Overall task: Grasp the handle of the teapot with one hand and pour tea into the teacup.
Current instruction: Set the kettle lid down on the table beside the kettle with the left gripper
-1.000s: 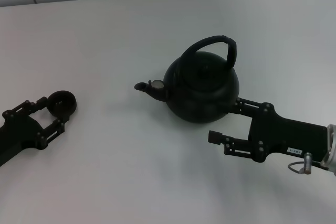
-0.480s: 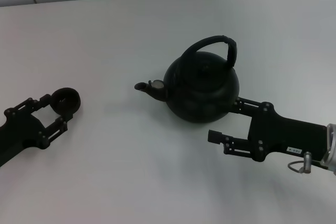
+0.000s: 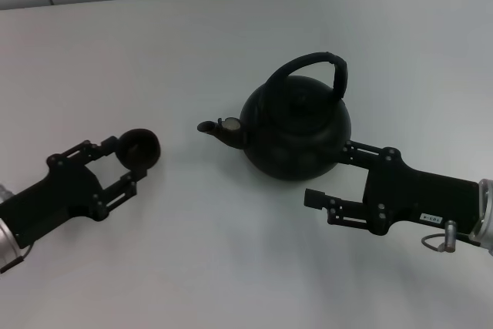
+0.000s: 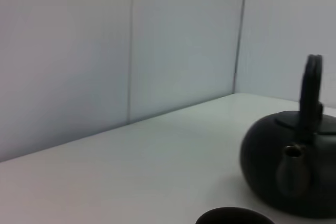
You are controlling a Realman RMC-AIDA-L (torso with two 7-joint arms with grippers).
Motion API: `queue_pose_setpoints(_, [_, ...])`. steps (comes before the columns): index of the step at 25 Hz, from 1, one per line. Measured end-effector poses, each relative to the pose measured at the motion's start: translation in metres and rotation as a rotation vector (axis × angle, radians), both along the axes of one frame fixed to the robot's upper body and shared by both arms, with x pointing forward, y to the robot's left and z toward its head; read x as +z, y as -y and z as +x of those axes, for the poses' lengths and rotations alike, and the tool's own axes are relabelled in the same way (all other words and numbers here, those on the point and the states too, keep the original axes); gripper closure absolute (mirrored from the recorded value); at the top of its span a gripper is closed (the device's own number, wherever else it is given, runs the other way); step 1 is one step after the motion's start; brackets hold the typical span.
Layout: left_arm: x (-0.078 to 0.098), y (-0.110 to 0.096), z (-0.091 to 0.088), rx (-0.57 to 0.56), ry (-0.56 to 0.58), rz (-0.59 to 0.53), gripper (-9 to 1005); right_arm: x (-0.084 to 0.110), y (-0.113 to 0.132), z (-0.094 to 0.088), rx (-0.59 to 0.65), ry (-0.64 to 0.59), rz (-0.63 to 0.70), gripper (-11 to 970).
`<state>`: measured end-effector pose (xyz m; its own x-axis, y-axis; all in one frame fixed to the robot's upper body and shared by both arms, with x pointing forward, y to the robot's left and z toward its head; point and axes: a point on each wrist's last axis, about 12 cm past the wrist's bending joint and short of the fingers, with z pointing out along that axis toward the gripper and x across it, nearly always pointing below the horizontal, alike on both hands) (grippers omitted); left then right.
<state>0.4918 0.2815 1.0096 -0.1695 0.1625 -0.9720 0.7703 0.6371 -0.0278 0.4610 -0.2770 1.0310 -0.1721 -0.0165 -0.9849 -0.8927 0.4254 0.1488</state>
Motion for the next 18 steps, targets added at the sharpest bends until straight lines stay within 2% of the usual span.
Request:
queue_pose_setpoints(12, [-0.002,0.010,0.001,-0.033,-0.012,0.001,387,0.000,-0.001,-0.001,0.004,-0.001,0.002,230])
queue_pose_setpoints(18, [-0.010,0.014,0.004,-0.021,-0.049,0.051,388,0.000,-0.001,0.000,0.004,0.000,0.003,231])
